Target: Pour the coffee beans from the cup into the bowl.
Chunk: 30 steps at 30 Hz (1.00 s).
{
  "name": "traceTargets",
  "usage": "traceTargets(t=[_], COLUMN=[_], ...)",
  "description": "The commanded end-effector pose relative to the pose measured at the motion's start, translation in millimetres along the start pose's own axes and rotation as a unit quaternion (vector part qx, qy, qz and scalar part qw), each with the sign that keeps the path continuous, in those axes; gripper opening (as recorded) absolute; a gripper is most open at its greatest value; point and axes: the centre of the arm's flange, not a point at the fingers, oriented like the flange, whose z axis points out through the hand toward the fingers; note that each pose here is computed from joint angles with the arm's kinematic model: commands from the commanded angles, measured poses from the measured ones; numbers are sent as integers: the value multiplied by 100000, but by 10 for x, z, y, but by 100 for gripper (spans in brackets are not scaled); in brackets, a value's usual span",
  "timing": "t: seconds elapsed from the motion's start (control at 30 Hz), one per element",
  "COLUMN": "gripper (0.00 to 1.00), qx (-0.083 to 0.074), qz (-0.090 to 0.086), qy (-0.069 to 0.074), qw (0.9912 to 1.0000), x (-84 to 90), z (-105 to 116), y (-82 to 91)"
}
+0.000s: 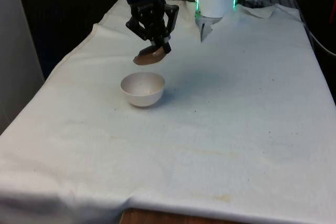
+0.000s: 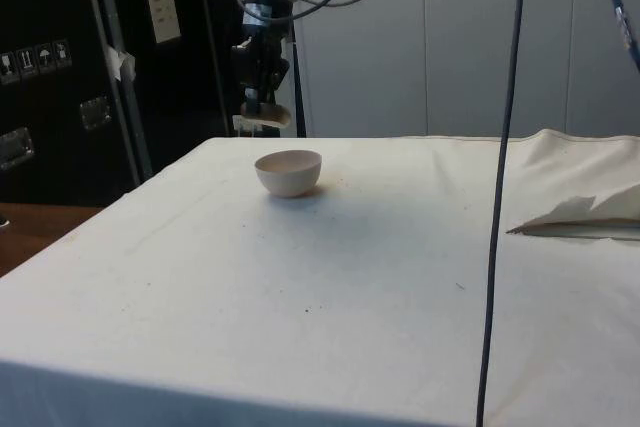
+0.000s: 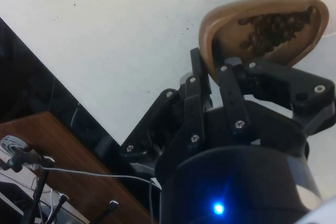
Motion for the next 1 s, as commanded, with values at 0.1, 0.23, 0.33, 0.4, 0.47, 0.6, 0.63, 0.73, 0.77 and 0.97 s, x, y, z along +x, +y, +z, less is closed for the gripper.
traceTargets(t=[0.1,0.23,0.33,0.4,0.47,0.6,0.63,0.73,0.77,0.97], gripper=[0,0,0,0,0,0,0,0,0,0], qx=[732,1847,2792,3431,3793,5485,5783,7125,6571,9297], qz=[125,50,-139,-211,-303,-634,-669,-898,-940,-1072], qy=[105,543,893,1164,1314,2033,2175,2461,2303,2916], qw=[99997,99981,99957,99934,99919,99827,99807,99711,99753,99518], x=[-14,-25,-33,-39,-43,-65,-69,-101,-90,-167], z=[18,41,66,85,93,124,126,141,146,159], y=[59,125,177,214,238,334,354,419,412,537])
